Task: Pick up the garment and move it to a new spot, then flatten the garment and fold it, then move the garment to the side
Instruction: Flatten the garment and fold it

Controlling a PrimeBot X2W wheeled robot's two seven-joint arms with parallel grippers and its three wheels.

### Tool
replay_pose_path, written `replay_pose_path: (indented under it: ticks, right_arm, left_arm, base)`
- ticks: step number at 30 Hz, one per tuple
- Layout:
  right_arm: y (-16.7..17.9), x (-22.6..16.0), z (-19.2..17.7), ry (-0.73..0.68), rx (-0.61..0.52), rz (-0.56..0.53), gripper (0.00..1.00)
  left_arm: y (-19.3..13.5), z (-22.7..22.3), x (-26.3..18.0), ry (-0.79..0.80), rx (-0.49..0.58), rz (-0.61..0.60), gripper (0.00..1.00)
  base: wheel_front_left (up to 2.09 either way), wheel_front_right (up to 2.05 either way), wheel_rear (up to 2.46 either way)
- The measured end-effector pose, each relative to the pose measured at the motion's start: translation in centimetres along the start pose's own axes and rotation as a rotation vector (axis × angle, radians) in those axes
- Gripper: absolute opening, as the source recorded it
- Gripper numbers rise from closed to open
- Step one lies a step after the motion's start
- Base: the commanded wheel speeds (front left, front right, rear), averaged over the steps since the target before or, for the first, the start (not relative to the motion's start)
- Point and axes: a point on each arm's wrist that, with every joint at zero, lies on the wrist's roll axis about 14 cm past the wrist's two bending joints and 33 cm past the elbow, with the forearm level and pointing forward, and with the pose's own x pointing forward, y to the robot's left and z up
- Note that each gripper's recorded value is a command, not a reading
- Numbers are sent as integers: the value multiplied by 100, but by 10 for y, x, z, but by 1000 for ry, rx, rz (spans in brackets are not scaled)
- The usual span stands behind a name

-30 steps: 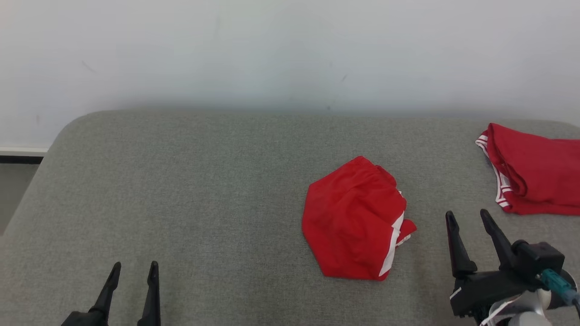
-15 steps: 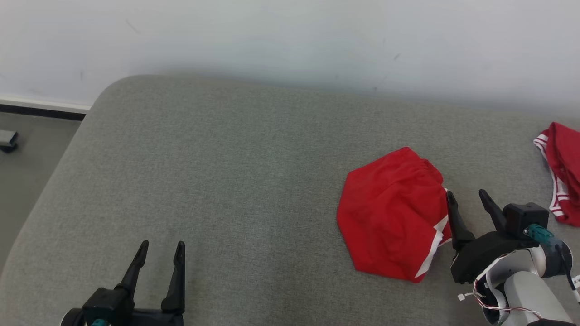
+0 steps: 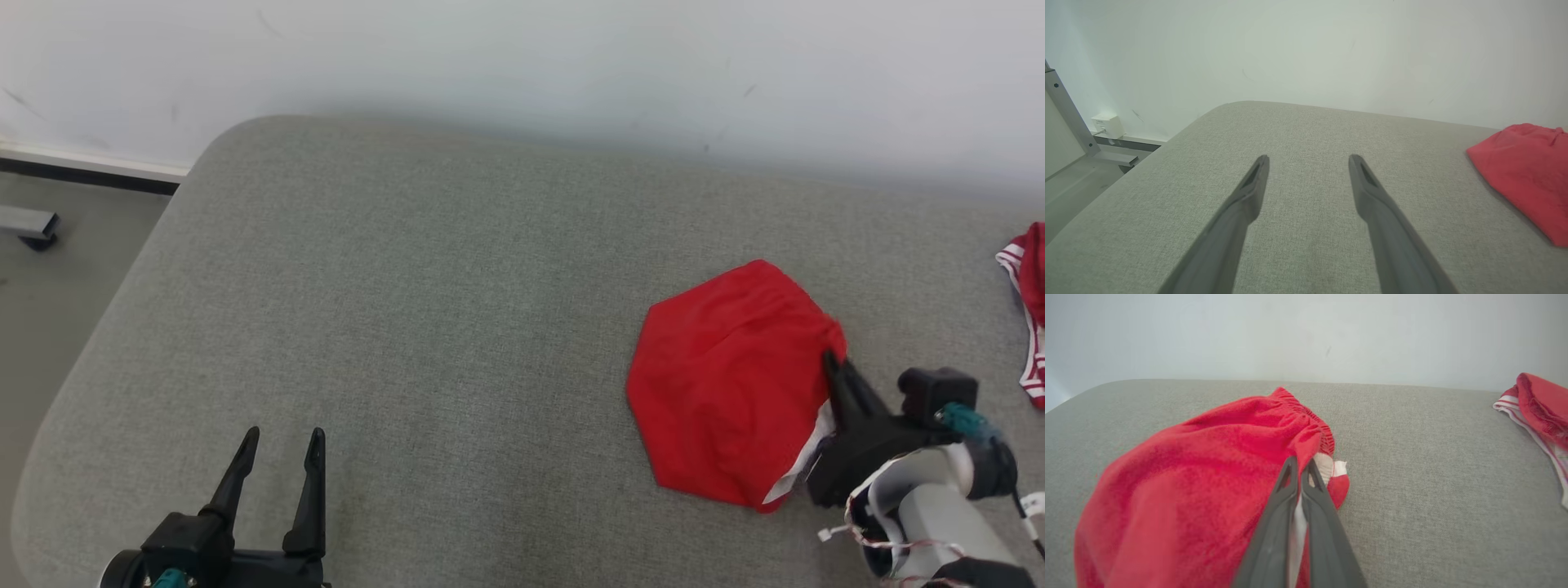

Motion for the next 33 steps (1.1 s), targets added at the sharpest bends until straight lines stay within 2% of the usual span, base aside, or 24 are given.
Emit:
replay_pose_path:
  ticks: [6, 10, 14, 20, 21, 25, 29, 30, 31, 33]
  right_arm:
    - [-7, 3, 57, -164, -102, 17, 0]
    - [20, 5, 82, -233, -181, 107, 0]
    - [64, 5, 94, -280, -210, 224, 0]
    - [152, -9, 78, -264, -230, 457, 0]
    - [152, -9, 78, -264, -230, 457, 0]
    - [203, -28, 47, -194, -225, 594, 0]
    - [234, -43, 12, -99, -220, 687, 0]
    - [238, -47, 1, -66, -220, 702, 38]
    - [241, -50, -10, -31, -223, 713, 100]
    - [243, -53, -23, 9, -225, 720, 100]
  left_arm:
    - [-6, 5, 2, -18, -2, -18, 100]
    - [-9, 6, 1, -23, -7, -23, 100]
    - [-8, 6, -2, -25, -15, -18, 100]
    - [-1, 7, -8, -29, -19, 8, 100]
    - [-1, 7, -8, -29, -19, 8, 100]
    - [3, 6, -13, -28, -21, 20, 100]
    - [6, 5, -16, -25, -19, 29, 100]
    - [6, 5, -16, -24, -20, 31, 100]
    - [6, 5, -17, -24, -20, 31, 100]
    - [5, 4, -18, -24, -24, 33, 100]
  base:
    - [0, 0, 0]
    - [0, 0, 0]
    - [0, 0, 0]
    - [0, 0, 0]
    - [0, 0, 0]
    - [0, 0, 0]
    - [0, 0, 0]
    - [0, 0, 0]
    - [0, 0, 0]
    - [0, 0, 0]
